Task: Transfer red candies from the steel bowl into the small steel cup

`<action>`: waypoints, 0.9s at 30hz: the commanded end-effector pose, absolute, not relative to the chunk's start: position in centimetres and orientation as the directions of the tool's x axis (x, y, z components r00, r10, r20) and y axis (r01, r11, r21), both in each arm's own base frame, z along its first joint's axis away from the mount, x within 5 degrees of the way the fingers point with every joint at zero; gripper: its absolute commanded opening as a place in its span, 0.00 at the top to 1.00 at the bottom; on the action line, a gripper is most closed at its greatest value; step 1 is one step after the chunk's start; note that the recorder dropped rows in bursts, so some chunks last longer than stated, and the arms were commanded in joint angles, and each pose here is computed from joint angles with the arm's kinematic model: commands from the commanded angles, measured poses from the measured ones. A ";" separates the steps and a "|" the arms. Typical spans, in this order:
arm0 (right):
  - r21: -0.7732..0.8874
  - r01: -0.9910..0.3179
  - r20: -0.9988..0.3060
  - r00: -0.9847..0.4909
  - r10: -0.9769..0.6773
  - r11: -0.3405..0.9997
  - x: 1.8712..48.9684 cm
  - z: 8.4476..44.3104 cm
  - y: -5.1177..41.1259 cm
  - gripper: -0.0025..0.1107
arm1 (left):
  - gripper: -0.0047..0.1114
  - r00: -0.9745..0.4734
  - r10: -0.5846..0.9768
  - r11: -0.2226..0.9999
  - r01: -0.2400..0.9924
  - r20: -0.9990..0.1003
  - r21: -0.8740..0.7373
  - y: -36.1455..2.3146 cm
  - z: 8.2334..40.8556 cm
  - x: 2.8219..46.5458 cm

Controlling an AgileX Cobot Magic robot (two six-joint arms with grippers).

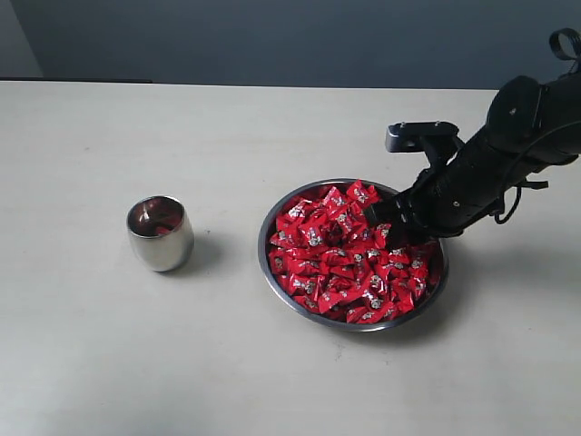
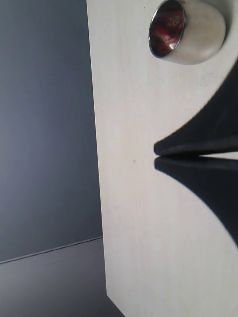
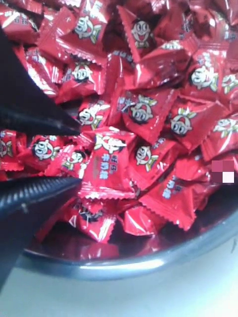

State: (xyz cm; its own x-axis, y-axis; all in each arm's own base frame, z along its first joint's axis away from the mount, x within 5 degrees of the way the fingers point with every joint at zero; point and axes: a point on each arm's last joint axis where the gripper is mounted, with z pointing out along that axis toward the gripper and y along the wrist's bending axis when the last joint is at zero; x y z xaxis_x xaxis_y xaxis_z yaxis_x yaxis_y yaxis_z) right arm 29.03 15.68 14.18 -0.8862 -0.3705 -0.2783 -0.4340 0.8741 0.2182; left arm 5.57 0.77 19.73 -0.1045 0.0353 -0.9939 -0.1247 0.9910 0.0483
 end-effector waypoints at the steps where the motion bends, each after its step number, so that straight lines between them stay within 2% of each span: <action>1: 0.218 -0.423 -0.307 -0.885 -0.350 0.880 29.4 14.4 15.7 0.72 | 0.96 -0.098 0.036 0.991 -0.126 -0.995 0.048 0.8 19.7 5.6; 3: 0.217 -0.423 -0.309 -0.885 -0.349 0.880 29.4 14.4 15.7 0.70 | 0.96 -0.098 0.036 0.991 -0.126 -0.995 0.048 0.8 19.7 5.6; 4: 0.225 -0.413 -0.313 -0.888 -0.337 0.882 29.4 14.5 15.8 0.61 | 0.96 -0.098 0.036 0.991 -0.126 -0.995 0.048 0.8 19.7 5.6; 6: 0.237 -0.395 -0.327 -0.893 -0.310 0.887 29.6 14.5 15.9 0.55 | 0.96 -0.098 0.036 0.991 -0.126 -0.995 0.048 0.8 19.7 5.6; 9: 0.228 -0.400 -0.350 -0.884 -0.309 0.887 29.8 14.6 15.9 0.65 | 0.96 -0.098 0.036 0.991 -0.126 -0.995 0.048 0.8 19.7 5.6; 13: 0.238 -0.396 -0.309 -0.897 -0.317 0.887 30.3 13.6 16.2 0.57 | 0.96 -0.098 0.036 0.991 -0.126 -0.995 0.048 0.8 19.7 5.6; 17: 0.243 -0.389 -0.280 -0.905 -0.319 0.889 31.0 12.5 16.6 0.57 | 0.96 -0.098 0.036 0.991 -0.126 -0.995 0.048 0.8 19.7 5.6; 27: 0.217 -0.409 -0.288 -0.894 -0.343 0.886 31.6 12.8 16.6 0.57 | 0.96 -0.098 0.036 0.991 -0.126 -0.995 0.048 0.8 19.7 5.6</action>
